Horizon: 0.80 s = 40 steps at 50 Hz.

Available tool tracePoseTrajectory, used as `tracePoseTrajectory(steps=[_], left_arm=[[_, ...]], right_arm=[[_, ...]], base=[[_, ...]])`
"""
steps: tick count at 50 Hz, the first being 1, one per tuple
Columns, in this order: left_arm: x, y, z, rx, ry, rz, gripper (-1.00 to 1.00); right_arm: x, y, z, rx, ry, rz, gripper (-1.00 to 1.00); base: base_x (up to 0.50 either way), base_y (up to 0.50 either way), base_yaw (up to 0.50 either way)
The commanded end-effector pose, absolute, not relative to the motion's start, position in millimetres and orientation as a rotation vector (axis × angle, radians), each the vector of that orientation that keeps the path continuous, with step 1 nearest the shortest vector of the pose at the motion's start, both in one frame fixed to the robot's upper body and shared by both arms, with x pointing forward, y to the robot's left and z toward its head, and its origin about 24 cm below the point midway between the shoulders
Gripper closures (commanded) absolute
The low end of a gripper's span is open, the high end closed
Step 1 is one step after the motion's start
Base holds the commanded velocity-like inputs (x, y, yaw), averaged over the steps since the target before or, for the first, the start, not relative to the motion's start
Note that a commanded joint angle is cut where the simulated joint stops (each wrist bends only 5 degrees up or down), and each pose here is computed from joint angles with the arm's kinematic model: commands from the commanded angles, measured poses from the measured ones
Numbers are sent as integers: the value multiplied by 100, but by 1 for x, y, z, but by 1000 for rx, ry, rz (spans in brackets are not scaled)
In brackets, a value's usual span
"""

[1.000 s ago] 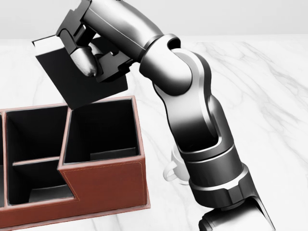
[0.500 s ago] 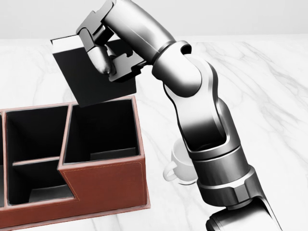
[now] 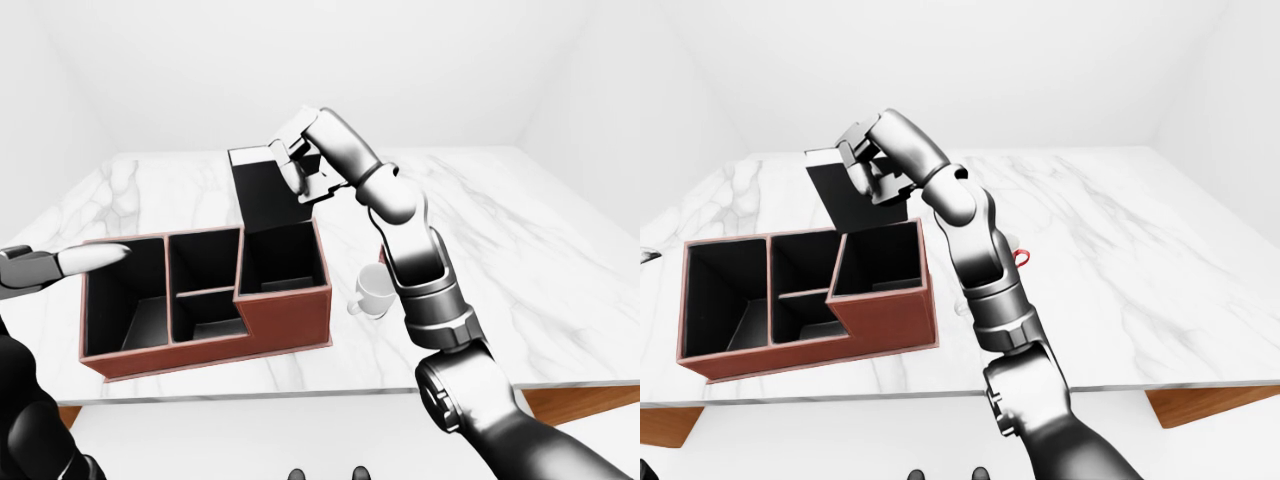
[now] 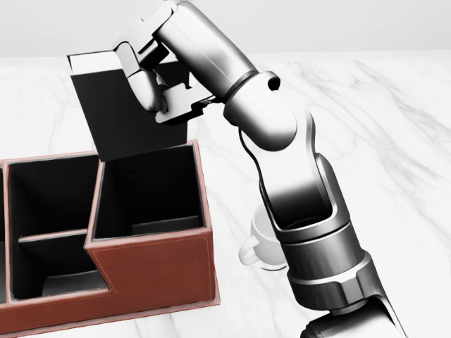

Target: Pick up the book and place it in the right compartment of the caddy.

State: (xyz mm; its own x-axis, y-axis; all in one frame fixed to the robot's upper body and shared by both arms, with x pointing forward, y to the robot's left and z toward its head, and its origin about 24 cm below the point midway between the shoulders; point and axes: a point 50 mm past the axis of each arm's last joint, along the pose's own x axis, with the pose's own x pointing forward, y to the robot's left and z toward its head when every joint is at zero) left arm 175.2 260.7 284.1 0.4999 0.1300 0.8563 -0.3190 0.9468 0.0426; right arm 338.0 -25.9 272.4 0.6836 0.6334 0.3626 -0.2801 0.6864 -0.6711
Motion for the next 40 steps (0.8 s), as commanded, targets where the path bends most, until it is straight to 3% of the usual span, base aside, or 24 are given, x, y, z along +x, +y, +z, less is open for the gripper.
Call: tracePoseTrajectory(steps=[1,40], left_arm=[[174,261,286,203,-1022,274,-100],[173,261,286,204,-1023,275,-100]], right_arm=[[337,-30,273,-641,-638,492,100],[335,-32,250,-619,-583,496,100]], base=[[0,0,0],[0,0,0]])
